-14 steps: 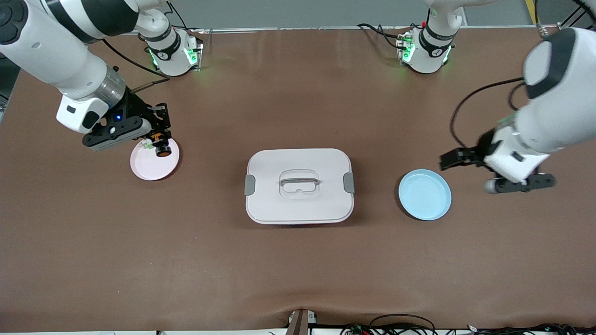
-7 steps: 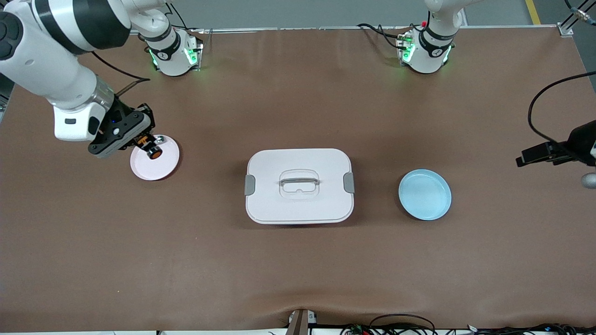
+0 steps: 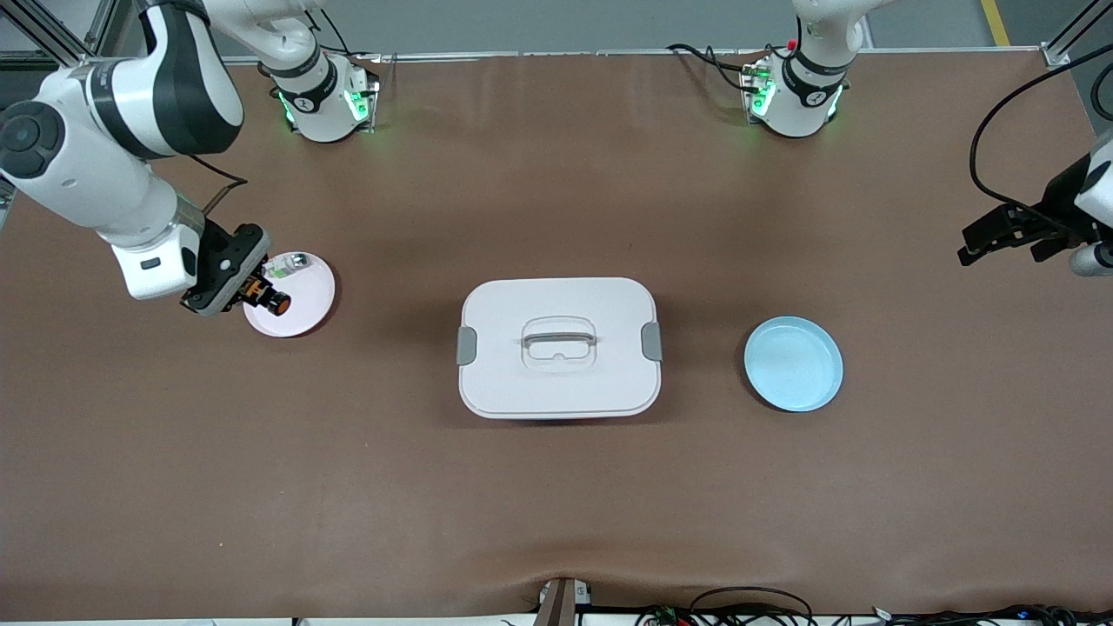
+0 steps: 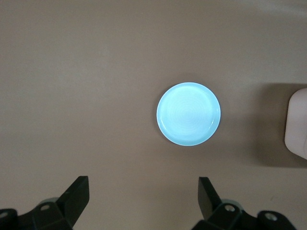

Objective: Transfer orange switch to right arm and place
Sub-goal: 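Carry the switch with the right gripper over the white plate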

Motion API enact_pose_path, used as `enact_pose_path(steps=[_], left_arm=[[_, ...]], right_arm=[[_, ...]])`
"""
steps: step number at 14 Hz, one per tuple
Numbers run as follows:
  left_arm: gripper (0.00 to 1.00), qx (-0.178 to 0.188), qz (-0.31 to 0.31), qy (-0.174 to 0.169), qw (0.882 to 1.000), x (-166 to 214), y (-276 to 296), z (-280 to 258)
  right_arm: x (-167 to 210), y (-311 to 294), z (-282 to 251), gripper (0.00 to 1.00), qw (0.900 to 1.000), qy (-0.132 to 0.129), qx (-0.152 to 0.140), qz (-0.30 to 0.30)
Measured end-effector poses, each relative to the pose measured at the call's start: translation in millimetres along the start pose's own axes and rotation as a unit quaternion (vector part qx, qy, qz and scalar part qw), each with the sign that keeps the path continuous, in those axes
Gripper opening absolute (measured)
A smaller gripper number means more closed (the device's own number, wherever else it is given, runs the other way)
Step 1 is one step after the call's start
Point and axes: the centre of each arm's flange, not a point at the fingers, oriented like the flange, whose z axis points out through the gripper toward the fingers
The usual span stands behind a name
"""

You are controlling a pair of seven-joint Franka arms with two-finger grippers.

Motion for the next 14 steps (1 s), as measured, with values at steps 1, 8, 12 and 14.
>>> enact_pose_path(steps=[1, 8, 12, 14], left_arm=[[1.00, 0.000, 0.000, 0.002, 1.000, 0.0, 0.2, -0.4], [1.00, -0.010, 0.025, 0.007, 1.000, -1.1, 22.2, -3.1], [1.00, -0.010, 0.020, 0.011, 1.000, -1.2, 16.1, -6.9], [1.00, -0.011, 0.020, 0.019, 1.000, -0.9, 16.5, -18.5]], right_arm=[[-2.8, -1.0, 5.2, 0.33, 1.000, -0.001, 0.001, -0.004], [-39.5, -18.6, 60.0, 0.33, 0.995, 0.021, -0.048, -0.084], [-67.1, -29.5, 98.1, 0.33, 0.990, 0.022, -0.067, -0.126], [-82.1, -32.5, 112.1, 0.33, 0.987, 0.018, -0.067, -0.142]])
